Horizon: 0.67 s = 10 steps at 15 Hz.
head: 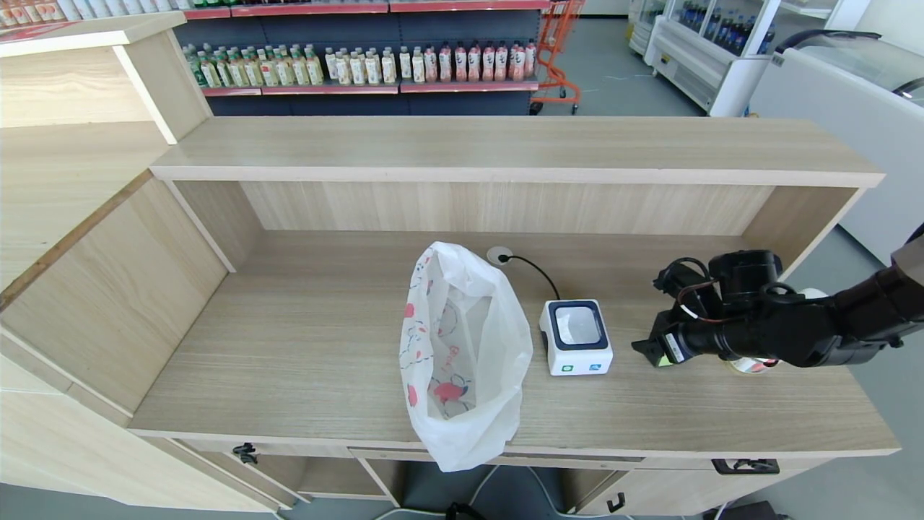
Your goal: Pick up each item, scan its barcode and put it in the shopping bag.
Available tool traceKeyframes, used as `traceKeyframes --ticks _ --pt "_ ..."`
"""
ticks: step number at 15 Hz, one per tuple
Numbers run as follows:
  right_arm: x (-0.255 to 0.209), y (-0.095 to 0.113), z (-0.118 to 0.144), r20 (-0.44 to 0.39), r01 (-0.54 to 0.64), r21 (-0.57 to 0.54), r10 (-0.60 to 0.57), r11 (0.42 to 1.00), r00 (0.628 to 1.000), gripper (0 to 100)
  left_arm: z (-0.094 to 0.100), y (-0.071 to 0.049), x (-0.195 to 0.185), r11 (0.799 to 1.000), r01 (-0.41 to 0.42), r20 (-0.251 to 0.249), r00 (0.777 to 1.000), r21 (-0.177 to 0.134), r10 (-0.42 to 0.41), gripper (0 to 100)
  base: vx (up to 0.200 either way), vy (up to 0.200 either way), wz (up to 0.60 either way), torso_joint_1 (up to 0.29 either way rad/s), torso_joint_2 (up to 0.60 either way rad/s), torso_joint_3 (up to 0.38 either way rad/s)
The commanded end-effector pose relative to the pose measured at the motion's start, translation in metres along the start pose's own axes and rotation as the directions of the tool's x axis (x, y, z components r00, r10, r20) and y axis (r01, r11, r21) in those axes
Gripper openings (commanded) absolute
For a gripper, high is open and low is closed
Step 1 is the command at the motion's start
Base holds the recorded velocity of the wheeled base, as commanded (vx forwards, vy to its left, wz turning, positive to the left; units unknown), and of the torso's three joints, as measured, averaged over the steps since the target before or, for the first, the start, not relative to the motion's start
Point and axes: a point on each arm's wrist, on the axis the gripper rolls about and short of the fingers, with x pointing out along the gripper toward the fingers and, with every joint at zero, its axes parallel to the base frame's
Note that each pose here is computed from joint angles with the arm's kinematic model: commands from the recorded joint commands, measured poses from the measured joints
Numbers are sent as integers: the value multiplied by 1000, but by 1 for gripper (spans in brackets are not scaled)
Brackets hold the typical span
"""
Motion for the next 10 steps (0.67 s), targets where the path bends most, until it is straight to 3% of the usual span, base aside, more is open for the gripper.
traceKeyframes --ticks 1,5,10 --pt "-2 1 2 8 -2 -3 2 1000 1000 100 0 0 0 1000 0 1 1000 0 0 100 0 0 0 0 0 0" --pt "-16 -1 5 23 18 -8 -17 1000 1000 100 0 0 0 1000 0 1 1000 0 0 100 0 0 0 0 0 0" --pt "-49 5 -11 -29 63 2 -63 998 998 100 0 0 0 1000 0 1 1000 0 0 100 0 0 0 0 0 0"
